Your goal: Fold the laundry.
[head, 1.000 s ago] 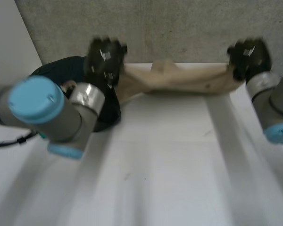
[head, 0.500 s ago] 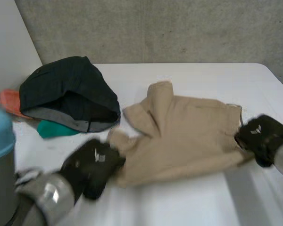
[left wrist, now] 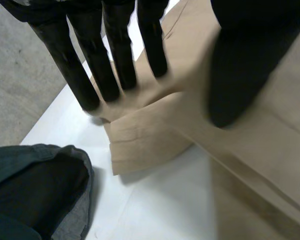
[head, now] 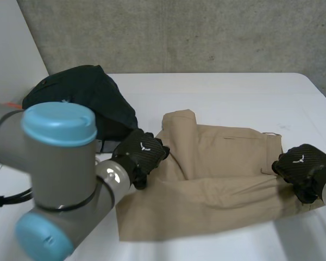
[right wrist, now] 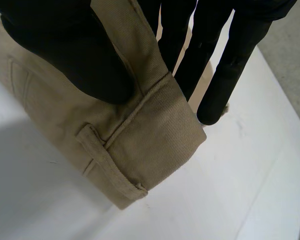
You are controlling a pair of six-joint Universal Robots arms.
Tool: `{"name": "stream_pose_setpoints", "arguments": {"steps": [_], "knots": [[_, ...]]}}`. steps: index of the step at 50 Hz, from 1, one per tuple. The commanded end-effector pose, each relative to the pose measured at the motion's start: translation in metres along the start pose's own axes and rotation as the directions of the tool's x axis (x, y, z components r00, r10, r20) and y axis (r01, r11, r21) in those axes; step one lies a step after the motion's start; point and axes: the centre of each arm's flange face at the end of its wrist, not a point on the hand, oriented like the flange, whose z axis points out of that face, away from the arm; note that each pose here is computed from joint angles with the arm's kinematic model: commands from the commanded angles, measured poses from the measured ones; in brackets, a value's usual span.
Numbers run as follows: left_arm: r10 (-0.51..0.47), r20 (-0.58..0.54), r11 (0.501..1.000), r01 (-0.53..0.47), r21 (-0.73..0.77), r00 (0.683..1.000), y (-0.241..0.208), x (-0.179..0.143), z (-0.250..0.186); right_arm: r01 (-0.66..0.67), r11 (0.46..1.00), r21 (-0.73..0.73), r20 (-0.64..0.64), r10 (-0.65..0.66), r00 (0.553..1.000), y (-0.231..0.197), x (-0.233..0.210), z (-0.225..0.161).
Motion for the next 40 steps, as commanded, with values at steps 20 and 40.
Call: {"name": "stream_pose_setpoints", "arguments": {"steps": [20, 40], "knots": [[-0.039, -0.003, 0.998, 0.039, 0.040, 0.999, 0.037, -0.025, 0.100, -0.013, 1.000, -0.009, -0.001, 0.013, 1.000, 0.009, -0.005, 0.009], [0.047, 0.126, 0.997, -0.039, -0.061, 0.991, 0.054, -0.039, 0.110, -0.008, 1.000, 0.000, -0.024, 0.008, 1.000, 0.009, -0.003, 0.010]]}}
